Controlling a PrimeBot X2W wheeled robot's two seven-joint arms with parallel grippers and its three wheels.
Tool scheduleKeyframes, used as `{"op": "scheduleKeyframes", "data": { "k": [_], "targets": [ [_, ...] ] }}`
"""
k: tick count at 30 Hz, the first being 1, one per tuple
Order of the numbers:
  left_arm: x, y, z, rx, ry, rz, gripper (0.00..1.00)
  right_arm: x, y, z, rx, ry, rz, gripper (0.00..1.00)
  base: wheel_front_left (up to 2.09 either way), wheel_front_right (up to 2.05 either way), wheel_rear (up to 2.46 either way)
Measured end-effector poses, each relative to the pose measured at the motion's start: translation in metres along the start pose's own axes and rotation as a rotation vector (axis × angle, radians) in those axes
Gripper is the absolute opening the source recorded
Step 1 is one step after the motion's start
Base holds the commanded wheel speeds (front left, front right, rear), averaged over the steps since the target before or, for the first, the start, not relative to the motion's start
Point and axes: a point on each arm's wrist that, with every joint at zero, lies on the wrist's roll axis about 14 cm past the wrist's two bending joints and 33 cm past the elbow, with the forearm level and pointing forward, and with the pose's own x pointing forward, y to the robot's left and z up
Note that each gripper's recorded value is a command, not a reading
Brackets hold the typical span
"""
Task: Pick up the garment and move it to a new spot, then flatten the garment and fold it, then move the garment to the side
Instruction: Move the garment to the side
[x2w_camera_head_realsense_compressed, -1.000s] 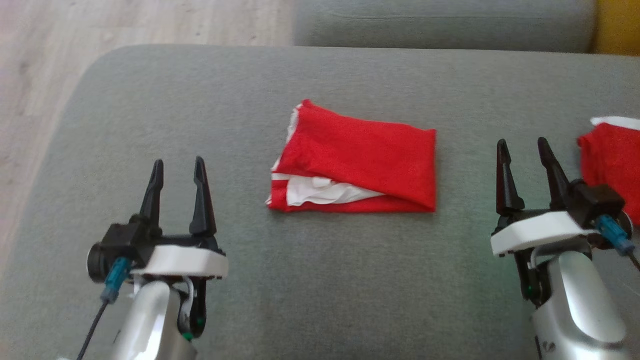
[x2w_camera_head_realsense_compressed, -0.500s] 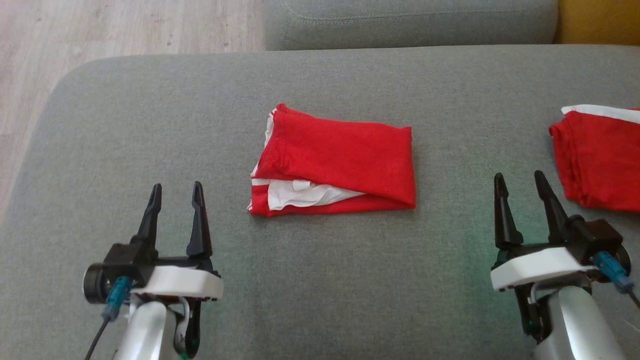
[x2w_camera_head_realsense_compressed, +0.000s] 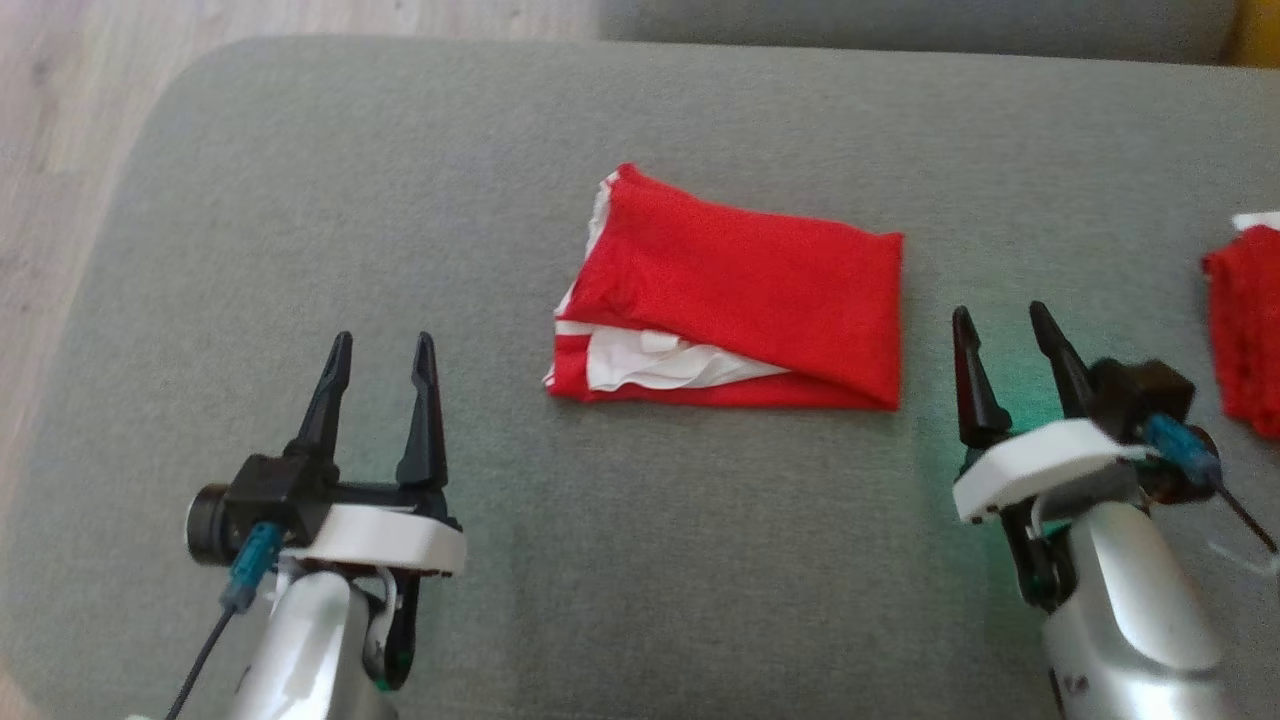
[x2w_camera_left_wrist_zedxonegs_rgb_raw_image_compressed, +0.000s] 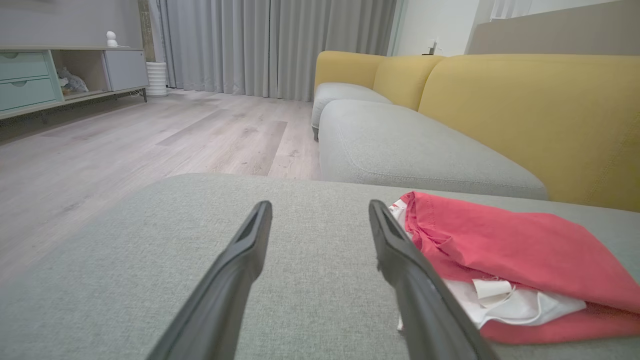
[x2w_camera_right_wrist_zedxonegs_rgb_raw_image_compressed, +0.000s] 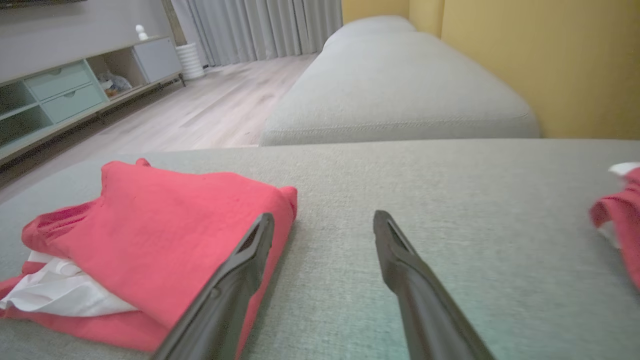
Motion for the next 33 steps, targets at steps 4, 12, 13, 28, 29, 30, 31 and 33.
{"op": "scheduleKeyframes", "data": {
  "k": [4,12,13,28,29,30,31,33],
  "targets": [
    [-0.001,0.006,-0.003,0.008,0.011,0.014,1.0,0.022,0.016,-0.023,0.015,0.107,0.046,1.0,0.0,0.0,0.0],
    [-0.008,0.022,-0.013,0.011,0.044,0.059,1.0,0.048,0.043,-0.065,0.037,0.305,0.113,1.0,0.0,0.0,0.0],
    [-0.009,0.023,-0.013,0.012,0.046,0.064,1.0,0.051,0.046,-0.067,0.036,0.318,0.122,1.0,0.0,0.0,0.0],
    [-0.003,0.012,0.005,0.008,-0.006,0.039,1.0,0.05,0.051,-0.051,-0.114,0.276,0.175,0.0,0.0,0.0,0.0],
    [-0.002,0.008,0.007,0.003,-0.012,0.029,1.0,0.048,0.049,-0.047,-0.131,0.263,0.174,0.0,0.0,0.0,0.0],
    [-0.001,0.004,0.008,-0.002,-0.017,0.017,1.0,0.047,0.047,-0.044,-0.149,0.256,0.172,0.0,0.0,0.0,0.0],
    [0.001,-0.008,0.011,-0.006,-0.024,-0.018,1.0,0.042,0.042,-0.037,-0.2,0.241,0.17,0.0,0.0,0.0,0.0],
    [0.003,-0.021,0.012,-0.013,-0.029,-0.054,1.0,0.038,0.036,-0.03,-0.248,0.225,0.163,0.0,0.0,0.0,0.0]
  ]
}}
